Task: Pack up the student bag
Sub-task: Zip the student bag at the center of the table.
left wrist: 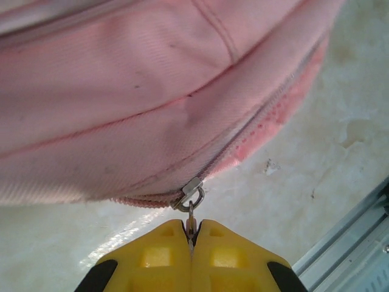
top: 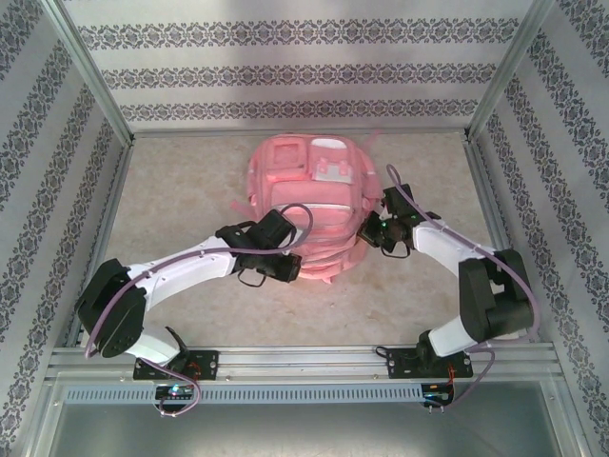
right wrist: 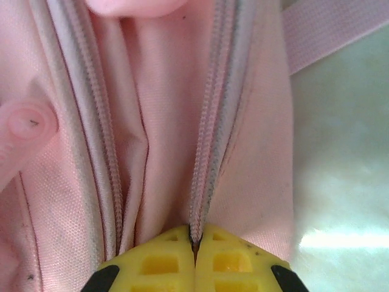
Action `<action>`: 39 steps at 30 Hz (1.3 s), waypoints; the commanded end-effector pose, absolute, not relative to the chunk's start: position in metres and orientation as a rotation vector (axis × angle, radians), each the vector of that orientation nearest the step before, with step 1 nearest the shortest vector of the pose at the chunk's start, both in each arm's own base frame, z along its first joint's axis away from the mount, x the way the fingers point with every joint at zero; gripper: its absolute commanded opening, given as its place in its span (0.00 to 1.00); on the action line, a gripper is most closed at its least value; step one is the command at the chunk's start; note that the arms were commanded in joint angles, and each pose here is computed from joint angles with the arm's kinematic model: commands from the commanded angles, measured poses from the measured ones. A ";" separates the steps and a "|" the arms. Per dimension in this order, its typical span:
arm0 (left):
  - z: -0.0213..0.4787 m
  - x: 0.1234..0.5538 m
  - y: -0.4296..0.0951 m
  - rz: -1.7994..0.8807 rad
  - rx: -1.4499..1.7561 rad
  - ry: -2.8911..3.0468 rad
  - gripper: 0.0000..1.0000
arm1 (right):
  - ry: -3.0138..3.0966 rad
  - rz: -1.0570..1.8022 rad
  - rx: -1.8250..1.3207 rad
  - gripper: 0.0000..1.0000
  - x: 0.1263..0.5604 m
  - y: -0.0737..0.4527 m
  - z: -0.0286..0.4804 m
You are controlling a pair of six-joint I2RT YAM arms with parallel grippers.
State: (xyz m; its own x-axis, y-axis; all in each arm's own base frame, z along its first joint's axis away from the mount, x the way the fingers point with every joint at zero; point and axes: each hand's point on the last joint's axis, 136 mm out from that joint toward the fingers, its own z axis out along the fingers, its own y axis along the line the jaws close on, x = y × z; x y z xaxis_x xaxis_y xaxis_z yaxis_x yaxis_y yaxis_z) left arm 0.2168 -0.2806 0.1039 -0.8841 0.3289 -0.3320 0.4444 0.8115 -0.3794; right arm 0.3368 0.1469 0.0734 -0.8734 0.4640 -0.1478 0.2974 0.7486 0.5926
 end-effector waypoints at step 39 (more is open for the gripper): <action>0.117 0.206 -0.289 -0.667 0.607 2.728 0.00 | 2.530 0.966 0.888 0.00 0.273 0.240 0.095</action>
State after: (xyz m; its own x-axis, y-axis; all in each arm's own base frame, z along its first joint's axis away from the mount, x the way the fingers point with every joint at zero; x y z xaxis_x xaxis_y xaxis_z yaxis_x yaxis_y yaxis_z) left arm 0.2109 -0.2940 0.1039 -0.8898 0.3276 -0.3177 0.4365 0.8139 -0.3834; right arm 0.2590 0.2510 0.0892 -0.8112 0.5841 0.0269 0.4429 0.5837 0.6806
